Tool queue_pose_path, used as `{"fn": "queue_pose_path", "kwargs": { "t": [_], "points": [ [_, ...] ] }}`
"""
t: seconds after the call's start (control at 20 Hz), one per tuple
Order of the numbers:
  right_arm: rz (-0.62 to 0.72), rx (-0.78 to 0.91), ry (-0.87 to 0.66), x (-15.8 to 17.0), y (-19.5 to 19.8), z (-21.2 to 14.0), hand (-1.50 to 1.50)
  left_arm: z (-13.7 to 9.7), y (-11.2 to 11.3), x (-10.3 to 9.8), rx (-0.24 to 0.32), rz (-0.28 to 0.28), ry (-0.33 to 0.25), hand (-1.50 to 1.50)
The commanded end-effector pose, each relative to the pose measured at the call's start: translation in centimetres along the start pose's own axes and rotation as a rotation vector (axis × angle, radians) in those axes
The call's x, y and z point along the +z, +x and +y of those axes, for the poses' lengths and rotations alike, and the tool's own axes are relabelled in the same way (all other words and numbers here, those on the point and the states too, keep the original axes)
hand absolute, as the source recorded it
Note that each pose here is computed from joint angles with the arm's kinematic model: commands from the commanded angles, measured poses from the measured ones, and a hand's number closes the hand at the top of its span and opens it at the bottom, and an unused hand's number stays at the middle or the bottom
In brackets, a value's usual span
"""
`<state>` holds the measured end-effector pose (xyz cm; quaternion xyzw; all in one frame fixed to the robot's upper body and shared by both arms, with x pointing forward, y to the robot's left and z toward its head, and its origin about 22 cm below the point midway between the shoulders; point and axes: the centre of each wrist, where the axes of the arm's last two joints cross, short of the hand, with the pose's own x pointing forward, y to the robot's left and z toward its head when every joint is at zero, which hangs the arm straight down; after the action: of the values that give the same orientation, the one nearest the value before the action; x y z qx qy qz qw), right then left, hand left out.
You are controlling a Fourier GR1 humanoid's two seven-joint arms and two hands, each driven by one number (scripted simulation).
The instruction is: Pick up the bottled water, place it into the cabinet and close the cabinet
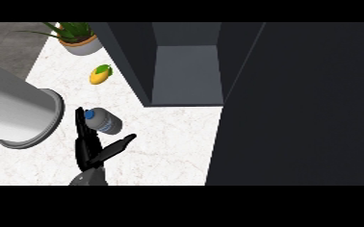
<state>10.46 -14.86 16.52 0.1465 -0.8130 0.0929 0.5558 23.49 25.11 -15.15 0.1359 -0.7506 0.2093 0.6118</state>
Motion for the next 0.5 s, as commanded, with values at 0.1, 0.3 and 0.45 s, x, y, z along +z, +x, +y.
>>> {"fn": "queue_pose_path", "kwargs": {
  "t": [0.1, 0.3, 0.45],
  "points": [
    [-0.07, 0.042, -0.027, 1.4, 2.8, -0.2, -1.5, 1.2, -0.9, -0.3, 0.086, -0.024, -0.004, -1.5],
    [-0.061, 0.046, -0.032, 1.5, 2.4, -0.2, -1.5, -1.2, -1.5, 2.0, 0.115, -0.026, -0.006, 1.5],
    [-0.059, 0.061, -0.031, 0.8, 2.6, -1.1, -1.5, -1.5, 0.1, -1.9, 0.137, -0.045, -0.041, 1.5]
  ]
}}
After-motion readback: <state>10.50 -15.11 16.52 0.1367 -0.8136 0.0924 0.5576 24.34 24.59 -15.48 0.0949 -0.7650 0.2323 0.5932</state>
